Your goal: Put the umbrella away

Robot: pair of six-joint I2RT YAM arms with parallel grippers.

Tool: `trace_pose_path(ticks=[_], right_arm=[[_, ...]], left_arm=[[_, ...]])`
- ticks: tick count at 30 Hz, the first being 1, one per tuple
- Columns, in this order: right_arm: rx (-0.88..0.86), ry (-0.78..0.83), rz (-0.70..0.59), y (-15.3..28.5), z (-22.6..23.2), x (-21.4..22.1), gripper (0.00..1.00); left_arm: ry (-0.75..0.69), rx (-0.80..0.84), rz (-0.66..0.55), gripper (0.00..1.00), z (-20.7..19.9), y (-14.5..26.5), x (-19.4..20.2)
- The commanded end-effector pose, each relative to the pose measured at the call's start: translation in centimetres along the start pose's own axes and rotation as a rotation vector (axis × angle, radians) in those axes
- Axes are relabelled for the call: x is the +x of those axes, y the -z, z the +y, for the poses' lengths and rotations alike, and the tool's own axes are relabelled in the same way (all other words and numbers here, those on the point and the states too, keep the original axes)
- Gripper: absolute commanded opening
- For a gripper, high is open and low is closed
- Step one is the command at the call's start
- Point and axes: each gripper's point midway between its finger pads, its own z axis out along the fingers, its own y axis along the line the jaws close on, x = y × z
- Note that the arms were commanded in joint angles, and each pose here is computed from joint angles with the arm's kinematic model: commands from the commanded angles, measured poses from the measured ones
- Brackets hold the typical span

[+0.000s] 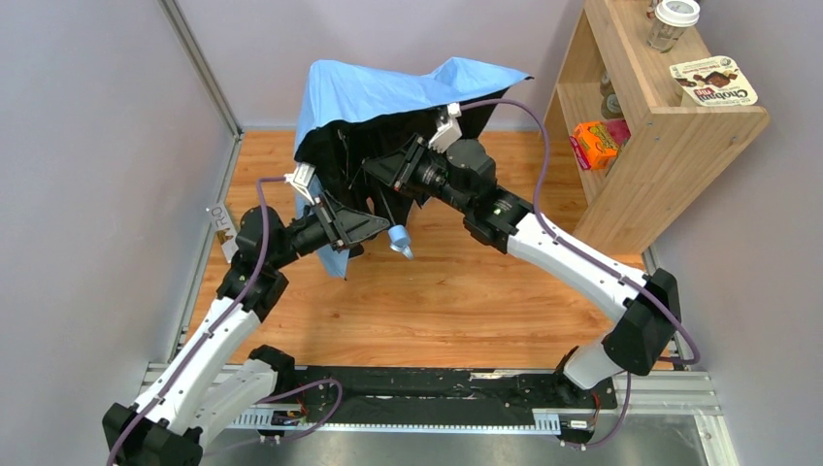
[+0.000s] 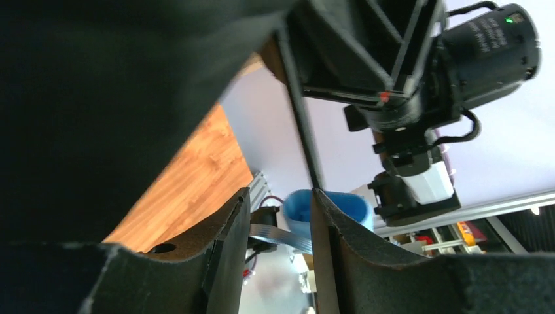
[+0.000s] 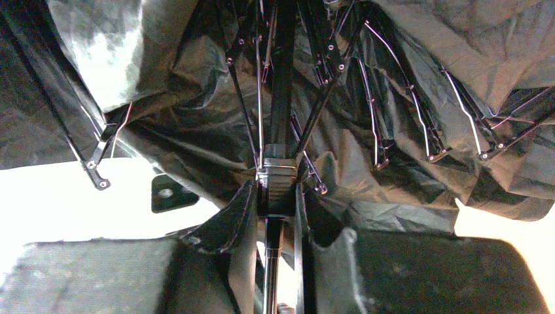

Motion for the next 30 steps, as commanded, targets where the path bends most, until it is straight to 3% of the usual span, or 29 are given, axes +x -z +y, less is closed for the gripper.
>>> trace_pose_path(ticks=[1,10,19,21,30], right_arm=[[-0.174,0.051,-0.1,2.8,6.1,-3.2,0.0],[-0.16,0.107,-0.087,2.5,5.1,-1.9,0.0],[-0.127,0.13,-0.117,2.9,4.2,-2.8,0.0],[-0.141,0.114,-0.114,2.7,4.4,-2.7,0.0],[-0.163,0.11,-0.094,3.1,5.3,-1.7,0.0]], left_arm=[[-0.065,0.015,-0.009,0.46,-0.9,-0.5,-0.8],[-0.026,0.243,0.036,0.55,-5.4,-1.8,-0.7],[-0.003,0.207,-0.044,0.64,-4.1,0.8,0.5],[-0.008,0.198,-0.031,0.69,-4.1,0.4,0.4],[-0.019,0.182,0.035,0.7,-4.2,-2.6,-0.6]])
